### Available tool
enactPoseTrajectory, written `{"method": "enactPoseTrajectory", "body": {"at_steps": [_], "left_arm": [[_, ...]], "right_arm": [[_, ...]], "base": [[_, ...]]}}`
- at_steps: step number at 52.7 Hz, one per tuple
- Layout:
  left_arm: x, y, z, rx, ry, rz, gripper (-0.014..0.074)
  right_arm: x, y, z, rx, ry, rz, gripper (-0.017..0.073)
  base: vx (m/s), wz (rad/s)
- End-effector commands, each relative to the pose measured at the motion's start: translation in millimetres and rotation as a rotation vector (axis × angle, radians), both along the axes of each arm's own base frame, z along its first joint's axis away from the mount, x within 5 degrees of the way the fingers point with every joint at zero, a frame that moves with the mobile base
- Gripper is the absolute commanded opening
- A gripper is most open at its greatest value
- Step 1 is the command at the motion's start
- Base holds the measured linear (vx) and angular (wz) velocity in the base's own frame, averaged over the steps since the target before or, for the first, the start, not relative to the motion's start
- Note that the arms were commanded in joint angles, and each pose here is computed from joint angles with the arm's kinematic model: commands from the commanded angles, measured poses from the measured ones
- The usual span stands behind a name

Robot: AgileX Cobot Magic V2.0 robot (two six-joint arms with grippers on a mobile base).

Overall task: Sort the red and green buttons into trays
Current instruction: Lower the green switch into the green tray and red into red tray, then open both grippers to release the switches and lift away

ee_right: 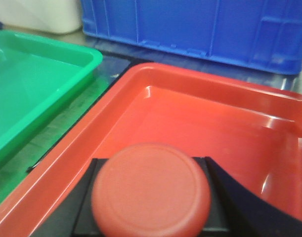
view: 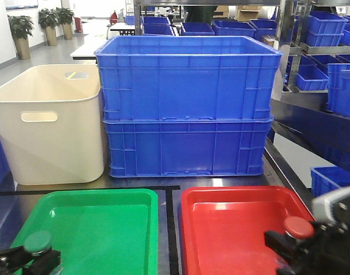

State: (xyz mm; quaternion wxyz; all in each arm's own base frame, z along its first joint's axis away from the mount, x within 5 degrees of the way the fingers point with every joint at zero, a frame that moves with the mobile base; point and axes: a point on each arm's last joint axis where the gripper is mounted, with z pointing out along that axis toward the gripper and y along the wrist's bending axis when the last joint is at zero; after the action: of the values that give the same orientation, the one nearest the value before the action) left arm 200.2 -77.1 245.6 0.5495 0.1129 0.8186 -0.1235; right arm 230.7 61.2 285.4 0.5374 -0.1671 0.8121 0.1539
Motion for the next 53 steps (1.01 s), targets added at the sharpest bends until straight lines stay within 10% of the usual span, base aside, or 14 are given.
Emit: {"method": "enactPoseTrajectory", "body": {"at_steps": [1, 24, 38, 53], "left_arm": [[17.7, -6.9, 18.3, -0.06, -0.109, 0.013, 0.0004], [32.8, -13.0, 1.5, -0.031, -0.095, 0.005, 0.018], [32.5, -12.7, 0.6, -0.033, -0.09, 0.008, 0.0447], [32.1, -12.6, 0.6, -0.032, -0.086, 0.008, 0.0505]], "right_arm": [[23.3, 4.4, 10.4, 0.016, -0.014, 0.013, -0.0008], [70.0, 13.0, -23.5, -0.081, 0.065, 0.08, 0.008], [69.7, 14.4, -24.0, -0.072, 0.069, 0.095, 0.0413], [69.0, 14.6, -22.6, -0.07, 0.065, 0.098, 0.0651]], "base": [[0.0, 0.0], [0.0, 0.0], [0.0, 0.0], [0.0, 0.0]]}}
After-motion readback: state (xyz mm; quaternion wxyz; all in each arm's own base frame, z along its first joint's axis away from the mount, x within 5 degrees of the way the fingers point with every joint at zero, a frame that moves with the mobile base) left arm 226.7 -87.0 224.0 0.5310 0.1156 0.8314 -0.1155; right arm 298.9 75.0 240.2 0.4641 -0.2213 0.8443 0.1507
